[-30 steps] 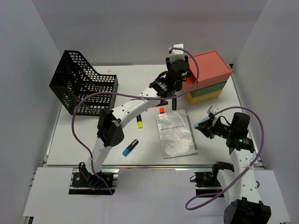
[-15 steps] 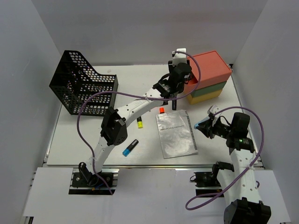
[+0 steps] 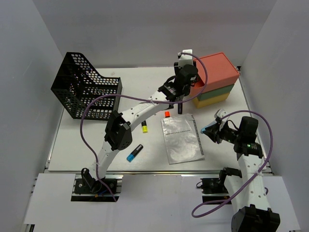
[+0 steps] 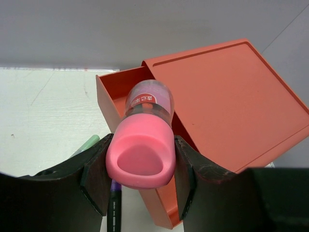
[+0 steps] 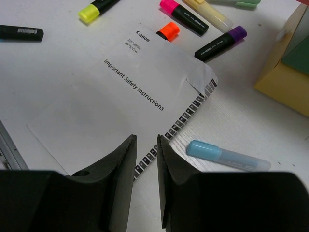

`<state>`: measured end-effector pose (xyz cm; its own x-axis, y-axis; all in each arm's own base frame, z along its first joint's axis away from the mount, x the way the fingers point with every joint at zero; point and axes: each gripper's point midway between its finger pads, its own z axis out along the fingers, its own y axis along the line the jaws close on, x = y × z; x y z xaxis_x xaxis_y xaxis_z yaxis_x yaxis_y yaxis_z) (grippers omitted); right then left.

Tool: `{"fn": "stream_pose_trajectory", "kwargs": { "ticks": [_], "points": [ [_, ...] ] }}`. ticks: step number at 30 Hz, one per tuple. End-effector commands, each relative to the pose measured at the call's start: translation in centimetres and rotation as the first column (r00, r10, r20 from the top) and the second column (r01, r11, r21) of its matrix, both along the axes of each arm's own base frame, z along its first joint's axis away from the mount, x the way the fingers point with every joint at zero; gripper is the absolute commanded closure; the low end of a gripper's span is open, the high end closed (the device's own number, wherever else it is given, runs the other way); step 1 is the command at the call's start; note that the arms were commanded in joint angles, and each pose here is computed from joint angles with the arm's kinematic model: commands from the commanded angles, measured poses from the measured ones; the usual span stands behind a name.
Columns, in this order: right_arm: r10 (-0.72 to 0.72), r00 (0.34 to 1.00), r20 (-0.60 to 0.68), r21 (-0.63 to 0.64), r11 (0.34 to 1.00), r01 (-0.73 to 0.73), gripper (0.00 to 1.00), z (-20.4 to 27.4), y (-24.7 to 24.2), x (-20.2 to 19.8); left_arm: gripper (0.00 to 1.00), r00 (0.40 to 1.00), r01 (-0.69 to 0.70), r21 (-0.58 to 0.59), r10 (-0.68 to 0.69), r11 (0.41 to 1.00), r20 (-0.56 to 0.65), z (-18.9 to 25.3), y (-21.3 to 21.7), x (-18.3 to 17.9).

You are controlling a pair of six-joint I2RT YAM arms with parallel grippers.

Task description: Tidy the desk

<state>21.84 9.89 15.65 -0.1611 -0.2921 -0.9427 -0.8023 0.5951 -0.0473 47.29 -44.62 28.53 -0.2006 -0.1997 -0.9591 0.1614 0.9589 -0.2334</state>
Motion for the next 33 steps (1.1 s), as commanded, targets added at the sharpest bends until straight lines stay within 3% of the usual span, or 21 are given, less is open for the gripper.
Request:
{"fn": "stream_pose_trajectory", "kwargs": {
  "ticks": [1, 8, 13, 16, 23, 26, 27, 29, 31, 33],
  "points": [
    [-0.004, 0.999, 0.044, -0.004, 1.0, 0.005, 0.7, 1.0, -0.1, 0.5, 0.54, 0.998, 0.017, -0.08, -0.012, 0.997, 0.059, 3.4, -0.4, 0.4],
    [-0.008, 0.999, 0.042, -0.006, 1.0, 0.008, 0.7, 1.0, -0.2, 0.6, 0.39, 0.998, 0.035, -0.075, -0.031, 0.997, 0.054, 3.7, -0.5, 0.1],
    [-0.011, 0.999, 0.039, -0.005, 1.0, 0.012, 0.7, 0.9, -0.2, 0.6, 0.39, 0.999, 0.028, -0.072, -0.025, 0.997, 0.047, 3.6, 0.0, 0.4],
    [-0.011, 0.999, 0.04, -0.007, 1.0, 0.011, 0.7, 0.9, -0.2, 0.6, 0.33, 0.998, 0.028, -0.072, -0.025, 0.997, 0.05, 3.8, 0.1, 0.4],
    [-0.012, 0.999, 0.042, -0.008, 1.0, 0.012, 0.7, 0.8, -0.3, 0.7, 0.34, 0.995, 0.071, -0.117, -0.062, 0.991, 0.074, 6.3, 0.0, -0.4],
    [-0.011, 0.999, 0.039, -0.009, 1.0, 0.011, 0.7, 0.8, -0.3, 0.6, 0.54, 0.986, 0.147, -0.138, -0.135, 0.979, 0.097, 8.9, -0.1, -1.8],
    [-0.003, 0.999, 0.043, -0.01, 1.0, 0.004, 0.71, 0.8, -0.2, 0.5, 0.74, 0.982, 0.177, -0.13, -0.167, 0.975, 0.084, 9.5, 0.3, -2.8],
    [0.009, 0.999, 0.041, -0.008, 1.0, -0.009, 0.79, 0.7, 0.0, 0.3, 0.89, 0.971, 0.237, -0.117, -0.231, 0.964, 0.062, 9.7, 1.1, -3.7],
    [0.063, 0.996, 0.063, -0.004, 0.998, -0.063, 0.85, 1.0, 0.6, -0.3, 1.0, 0.96, 0.281, -0.086, -0.28, 0.956, 0.022, 9.5, 3.5, -5.5],
    [0.12, 0.991, 0.066, 0.02, 0.992, -0.121, 0.94, 1.2, 1.4, -1.3, 1.0, 0.933, 0.355, -0.074, -0.358, 0.932, -0.037, 8.2, 5.0, -7.3]
  ]
}}
